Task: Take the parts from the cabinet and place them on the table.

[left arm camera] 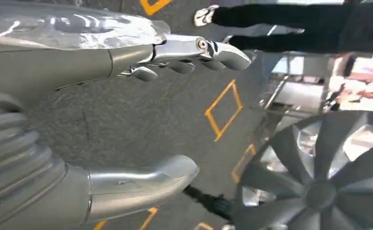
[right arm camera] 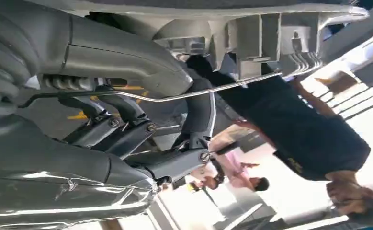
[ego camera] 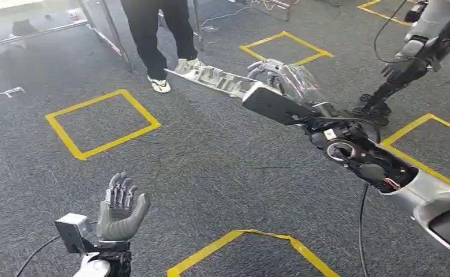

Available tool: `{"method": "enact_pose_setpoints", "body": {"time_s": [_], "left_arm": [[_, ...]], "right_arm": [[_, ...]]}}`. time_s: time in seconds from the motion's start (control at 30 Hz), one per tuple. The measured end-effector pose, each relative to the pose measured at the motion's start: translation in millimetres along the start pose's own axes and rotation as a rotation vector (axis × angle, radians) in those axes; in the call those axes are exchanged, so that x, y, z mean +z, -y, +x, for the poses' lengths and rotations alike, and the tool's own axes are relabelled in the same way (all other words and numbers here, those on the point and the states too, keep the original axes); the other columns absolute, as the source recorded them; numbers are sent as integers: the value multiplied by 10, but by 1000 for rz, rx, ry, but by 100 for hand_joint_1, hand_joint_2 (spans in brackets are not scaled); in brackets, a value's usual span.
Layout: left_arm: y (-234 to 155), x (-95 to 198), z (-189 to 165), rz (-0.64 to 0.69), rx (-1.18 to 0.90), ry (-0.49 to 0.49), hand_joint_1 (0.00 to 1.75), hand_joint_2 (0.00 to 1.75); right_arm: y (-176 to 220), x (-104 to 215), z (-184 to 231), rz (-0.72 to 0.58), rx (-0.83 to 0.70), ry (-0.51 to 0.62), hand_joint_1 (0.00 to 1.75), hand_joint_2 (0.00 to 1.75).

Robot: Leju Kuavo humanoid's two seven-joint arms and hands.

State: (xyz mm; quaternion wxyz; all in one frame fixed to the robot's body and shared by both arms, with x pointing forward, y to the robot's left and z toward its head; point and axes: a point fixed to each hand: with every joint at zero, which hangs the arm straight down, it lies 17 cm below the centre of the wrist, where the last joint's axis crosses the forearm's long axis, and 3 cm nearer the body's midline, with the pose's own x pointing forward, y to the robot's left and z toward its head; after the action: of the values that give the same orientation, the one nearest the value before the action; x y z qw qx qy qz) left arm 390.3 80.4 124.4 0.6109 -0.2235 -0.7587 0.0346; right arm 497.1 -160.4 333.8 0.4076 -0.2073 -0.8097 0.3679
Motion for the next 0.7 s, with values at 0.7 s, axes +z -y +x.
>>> {"method": "enact_pose_setpoints", "body": {"time_s": [0.7], "left_arm": [[22,55,-38,-38,4,-19,0,175]], "right_arm": [[74,191,-175,-8,25,-51,175,175]]}}
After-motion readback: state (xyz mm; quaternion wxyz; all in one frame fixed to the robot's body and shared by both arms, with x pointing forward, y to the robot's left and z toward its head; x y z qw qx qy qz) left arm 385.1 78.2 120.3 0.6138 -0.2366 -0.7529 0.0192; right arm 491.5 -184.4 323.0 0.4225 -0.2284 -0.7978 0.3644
